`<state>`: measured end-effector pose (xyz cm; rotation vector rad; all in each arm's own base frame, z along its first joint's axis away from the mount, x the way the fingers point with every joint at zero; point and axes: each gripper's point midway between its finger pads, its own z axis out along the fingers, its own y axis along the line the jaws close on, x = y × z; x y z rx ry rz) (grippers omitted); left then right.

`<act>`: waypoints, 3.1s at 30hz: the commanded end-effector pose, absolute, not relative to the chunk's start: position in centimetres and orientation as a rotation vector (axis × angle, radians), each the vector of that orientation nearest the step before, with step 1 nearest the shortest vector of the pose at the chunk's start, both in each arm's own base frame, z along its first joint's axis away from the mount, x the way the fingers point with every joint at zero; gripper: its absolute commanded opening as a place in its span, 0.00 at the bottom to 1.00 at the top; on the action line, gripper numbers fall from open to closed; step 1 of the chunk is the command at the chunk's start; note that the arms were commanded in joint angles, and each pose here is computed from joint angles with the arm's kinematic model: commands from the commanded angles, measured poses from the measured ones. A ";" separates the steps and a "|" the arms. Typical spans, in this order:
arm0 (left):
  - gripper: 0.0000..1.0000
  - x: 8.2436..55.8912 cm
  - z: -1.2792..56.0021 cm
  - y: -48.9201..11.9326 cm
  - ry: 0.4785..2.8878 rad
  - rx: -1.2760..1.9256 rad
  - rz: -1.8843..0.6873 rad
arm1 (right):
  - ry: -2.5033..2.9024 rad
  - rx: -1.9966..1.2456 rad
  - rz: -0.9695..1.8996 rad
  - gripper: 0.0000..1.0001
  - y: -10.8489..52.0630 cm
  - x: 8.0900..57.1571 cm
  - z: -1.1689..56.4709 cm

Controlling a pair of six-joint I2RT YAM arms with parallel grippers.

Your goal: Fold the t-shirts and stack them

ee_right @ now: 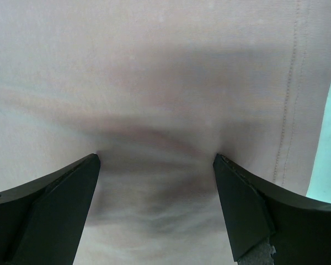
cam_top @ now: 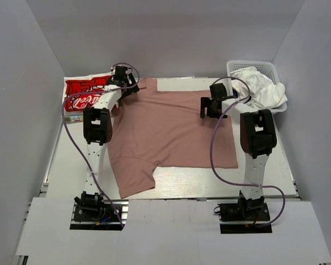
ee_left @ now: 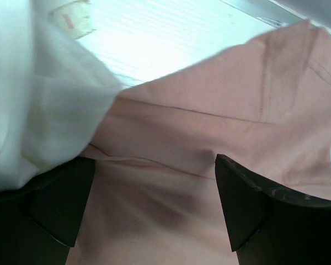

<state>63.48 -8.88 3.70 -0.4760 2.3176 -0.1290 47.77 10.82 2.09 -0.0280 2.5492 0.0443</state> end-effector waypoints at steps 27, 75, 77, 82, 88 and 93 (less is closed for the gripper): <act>1.00 19.2 9.5 -10.5 2.696 -0.562 -0.503 | 1.986 0.233 0.485 0.90 11.1 35.8 16.9; 0.00 14.2 7.6 -15.4 2.781 -0.403 -0.901 | 2.516 0.674 0.082 0.90 4.3 21.1 1.7; 0.00 14.1 7.6 -15.5 2.783 -0.387 -0.911 | 2.521 0.691 0.064 0.90 4.0 20.6 1.3; 0.00 14.3 8.1 -15.4 2.772 -0.387 -0.898 | 2.515 0.709 0.043 0.90 3.6 20.4 1.8; 0.00 13.9 7.8 -14.9 2.790 -0.390 -0.863 | 2.490 0.694 0.014 0.90 2.9 19.9 3.6; 0.00 13.9 8.2 -14.9 2.781 -0.373 -0.865 | 2.501 0.721 0.013 0.90 2.6 18.8 3.3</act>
